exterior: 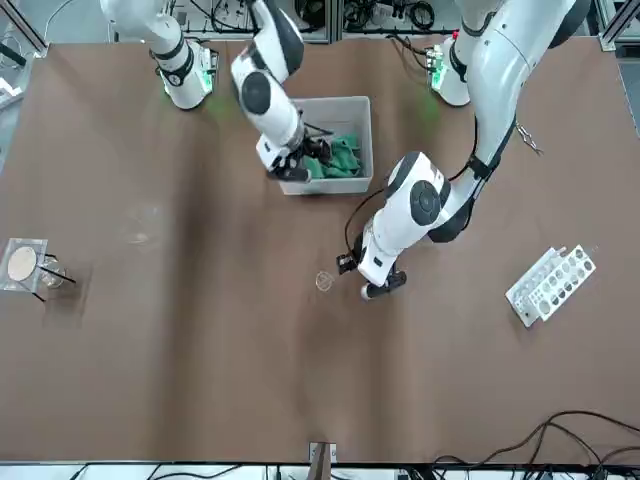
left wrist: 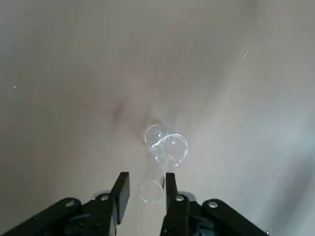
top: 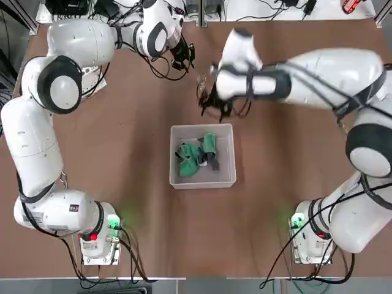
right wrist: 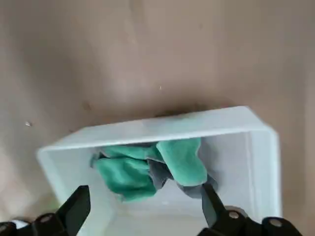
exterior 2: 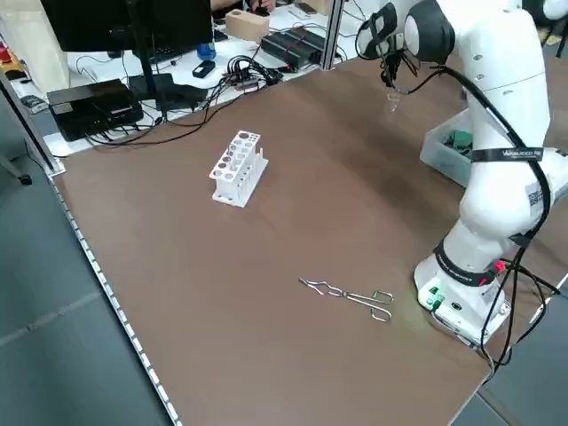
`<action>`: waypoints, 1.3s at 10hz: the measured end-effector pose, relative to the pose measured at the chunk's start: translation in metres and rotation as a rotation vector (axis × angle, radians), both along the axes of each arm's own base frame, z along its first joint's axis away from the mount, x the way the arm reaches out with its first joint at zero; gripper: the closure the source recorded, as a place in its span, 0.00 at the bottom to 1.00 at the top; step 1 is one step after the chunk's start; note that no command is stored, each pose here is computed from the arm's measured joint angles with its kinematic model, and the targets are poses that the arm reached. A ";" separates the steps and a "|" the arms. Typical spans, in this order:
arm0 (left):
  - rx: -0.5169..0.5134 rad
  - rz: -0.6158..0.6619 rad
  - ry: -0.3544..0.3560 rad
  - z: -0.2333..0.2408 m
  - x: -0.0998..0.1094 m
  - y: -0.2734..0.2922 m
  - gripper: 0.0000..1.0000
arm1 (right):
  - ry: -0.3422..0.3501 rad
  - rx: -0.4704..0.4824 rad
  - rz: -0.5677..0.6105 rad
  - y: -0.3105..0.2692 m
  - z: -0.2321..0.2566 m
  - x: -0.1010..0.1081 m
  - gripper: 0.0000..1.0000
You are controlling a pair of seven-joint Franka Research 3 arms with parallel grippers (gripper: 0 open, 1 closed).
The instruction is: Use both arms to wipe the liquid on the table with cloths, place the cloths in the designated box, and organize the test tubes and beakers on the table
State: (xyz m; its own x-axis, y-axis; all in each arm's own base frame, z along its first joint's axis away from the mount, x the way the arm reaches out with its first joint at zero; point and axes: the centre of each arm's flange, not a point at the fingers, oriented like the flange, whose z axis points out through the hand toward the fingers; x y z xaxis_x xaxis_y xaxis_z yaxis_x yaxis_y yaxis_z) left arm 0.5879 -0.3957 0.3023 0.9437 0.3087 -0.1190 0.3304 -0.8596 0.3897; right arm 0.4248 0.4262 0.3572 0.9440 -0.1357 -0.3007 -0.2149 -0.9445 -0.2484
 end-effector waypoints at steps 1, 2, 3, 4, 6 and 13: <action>-0.001 0.000 0.000 0.000 0.000 0.000 0.63 | 0.004 0.026 0.009 -0.028 0.027 0.037 0.00; -0.002 0.000 -0.001 0.000 0.000 0.000 0.63 | -0.023 0.057 0.033 -0.063 0.042 0.070 0.00; -0.002 0.000 -0.001 0.001 0.000 -0.001 0.63 | -0.062 0.083 0.063 -0.095 0.046 0.094 0.00; -0.002 0.000 0.000 0.000 0.000 -0.001 0.63 | -0.101 0.104 0.101 -0.121 0.046 0.112 0.00; -0.002 0.000 0.002 -0.001 0.000 -0.001 0.63 | -0.180 0.136 0.199 -0.167 0.028 0.149 0.00; -0.008 0.002 0.006 -0.004 0.003 -0.003 0.65 | -0.453 0.234 0.696 -0.184 -0.030 0.218 0.00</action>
State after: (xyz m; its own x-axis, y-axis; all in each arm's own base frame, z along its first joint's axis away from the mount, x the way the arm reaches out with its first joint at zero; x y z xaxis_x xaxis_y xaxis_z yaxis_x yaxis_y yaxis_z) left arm 0.5906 -0.3988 0.2983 0.9424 0.3095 -0.1268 0.3341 -0.8558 0.3950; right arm 0.6427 0.2425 0.3275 0.8252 0.5362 0.1774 0.5604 -0.7384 -0.3752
